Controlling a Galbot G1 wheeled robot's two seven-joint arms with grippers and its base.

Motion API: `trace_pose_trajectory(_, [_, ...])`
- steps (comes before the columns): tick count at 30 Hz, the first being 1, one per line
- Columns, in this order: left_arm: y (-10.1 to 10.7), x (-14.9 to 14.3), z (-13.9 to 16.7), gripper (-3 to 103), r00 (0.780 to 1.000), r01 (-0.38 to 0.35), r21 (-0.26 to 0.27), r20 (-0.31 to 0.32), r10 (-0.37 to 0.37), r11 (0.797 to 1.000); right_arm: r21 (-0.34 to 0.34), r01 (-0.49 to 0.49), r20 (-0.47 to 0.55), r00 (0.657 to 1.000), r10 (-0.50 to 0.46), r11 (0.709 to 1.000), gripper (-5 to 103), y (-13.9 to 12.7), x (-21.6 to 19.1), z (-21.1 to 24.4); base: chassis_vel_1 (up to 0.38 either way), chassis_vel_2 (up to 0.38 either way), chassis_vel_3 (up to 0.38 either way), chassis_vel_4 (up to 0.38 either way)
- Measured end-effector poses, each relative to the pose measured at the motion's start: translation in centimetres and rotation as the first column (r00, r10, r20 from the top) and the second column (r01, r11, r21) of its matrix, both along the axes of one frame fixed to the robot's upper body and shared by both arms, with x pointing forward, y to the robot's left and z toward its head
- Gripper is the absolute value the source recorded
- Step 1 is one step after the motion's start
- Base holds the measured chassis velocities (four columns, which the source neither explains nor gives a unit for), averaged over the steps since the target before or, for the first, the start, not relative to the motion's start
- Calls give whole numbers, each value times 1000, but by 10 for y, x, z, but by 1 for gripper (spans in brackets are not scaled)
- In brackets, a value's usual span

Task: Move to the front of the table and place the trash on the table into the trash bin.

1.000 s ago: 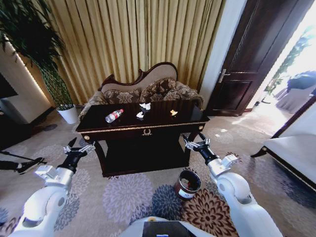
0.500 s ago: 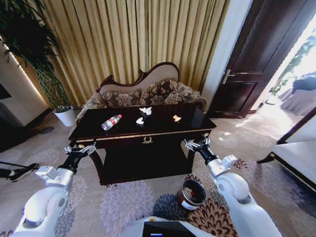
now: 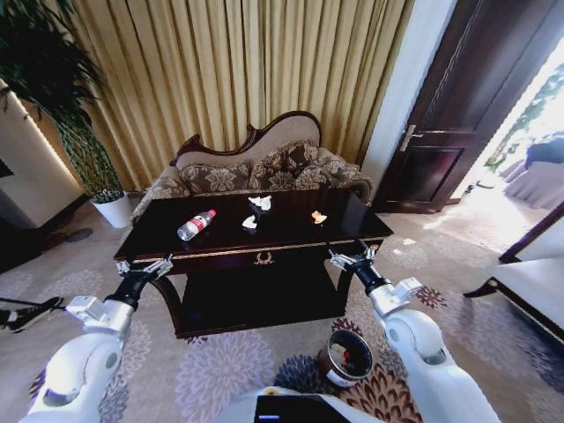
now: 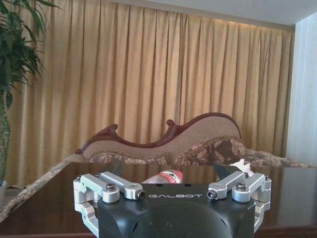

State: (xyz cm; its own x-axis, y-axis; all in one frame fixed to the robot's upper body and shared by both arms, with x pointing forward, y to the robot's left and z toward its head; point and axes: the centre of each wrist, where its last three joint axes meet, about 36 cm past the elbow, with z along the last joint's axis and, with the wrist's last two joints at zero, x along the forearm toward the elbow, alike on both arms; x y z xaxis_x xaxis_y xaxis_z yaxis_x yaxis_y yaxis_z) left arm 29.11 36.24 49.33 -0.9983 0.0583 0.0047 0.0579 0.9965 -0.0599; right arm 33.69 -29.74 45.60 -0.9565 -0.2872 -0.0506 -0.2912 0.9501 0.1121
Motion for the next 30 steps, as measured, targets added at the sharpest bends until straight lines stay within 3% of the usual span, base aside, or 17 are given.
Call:
trace_pose_trajectory(20, [-1, 5, -6, 100, 1000, 21, 6, -9, -21, 1000, 4, 0, -4, 1000, 0, 1000, 100, 1, 4, -6, 6, 9, 10, 5])
trace_pose_trajectory(30, [-1, 7, -16, 100, 1000, -10, 12, -4, 10, 1000, 10, -1, 2, 1000, 1, 1000, 100, 2, 9, -7, 0, 0, 0, 0])
